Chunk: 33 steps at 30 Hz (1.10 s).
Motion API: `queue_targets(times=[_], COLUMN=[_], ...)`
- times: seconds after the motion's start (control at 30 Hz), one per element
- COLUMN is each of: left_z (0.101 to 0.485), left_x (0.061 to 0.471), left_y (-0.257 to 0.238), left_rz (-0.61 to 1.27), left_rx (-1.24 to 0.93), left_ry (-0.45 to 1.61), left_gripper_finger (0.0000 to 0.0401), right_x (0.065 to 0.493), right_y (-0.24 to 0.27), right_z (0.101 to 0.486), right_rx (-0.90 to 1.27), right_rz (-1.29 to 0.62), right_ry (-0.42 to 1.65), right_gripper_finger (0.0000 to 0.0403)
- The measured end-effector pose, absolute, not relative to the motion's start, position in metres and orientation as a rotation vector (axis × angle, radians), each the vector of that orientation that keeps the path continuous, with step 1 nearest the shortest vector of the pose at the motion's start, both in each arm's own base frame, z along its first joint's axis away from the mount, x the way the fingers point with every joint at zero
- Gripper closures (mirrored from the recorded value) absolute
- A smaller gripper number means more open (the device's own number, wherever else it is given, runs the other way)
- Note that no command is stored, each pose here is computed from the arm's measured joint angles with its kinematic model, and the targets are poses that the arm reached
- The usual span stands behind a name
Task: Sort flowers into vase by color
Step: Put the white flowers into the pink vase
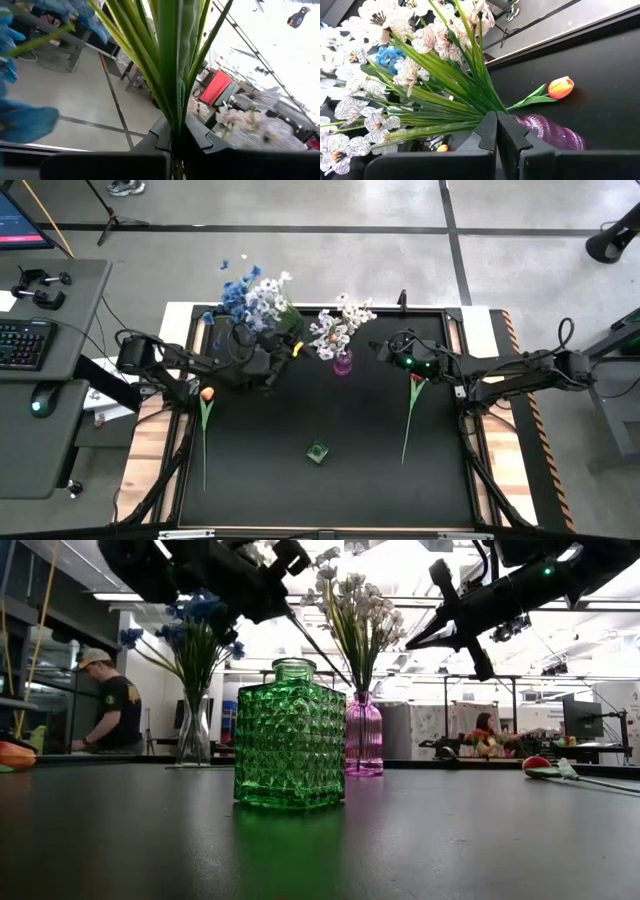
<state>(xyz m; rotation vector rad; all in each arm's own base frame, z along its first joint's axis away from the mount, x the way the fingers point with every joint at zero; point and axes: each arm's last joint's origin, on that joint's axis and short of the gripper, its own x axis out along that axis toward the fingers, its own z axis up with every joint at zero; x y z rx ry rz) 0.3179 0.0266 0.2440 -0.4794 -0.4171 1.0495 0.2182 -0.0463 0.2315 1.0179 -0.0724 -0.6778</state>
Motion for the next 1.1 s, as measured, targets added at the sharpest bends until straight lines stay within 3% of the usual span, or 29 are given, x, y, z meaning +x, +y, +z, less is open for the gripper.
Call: queue_targets(times=[0.73, 1.1], left_z=[0.247, 0.247], left_x=[0.331, 0.334], left_y=[0.049, 0.052], left_rz=[1.056, 0.924], left_rx=[-0.415, -0.415], left_ry=[-0.438, -0.431], left_gripper_finger=[0.0401, 0.0401], right_x=[0.218, 0.218], right_y=[-0.046, -0.046], right_z=[0.231, 0.231], right_rx=[1.012, 1.015], right_rz=[-0.676, -0.676], right_ry=[-0.068, -0.069], right_gripper_finger=[0.0403, 0.0403])
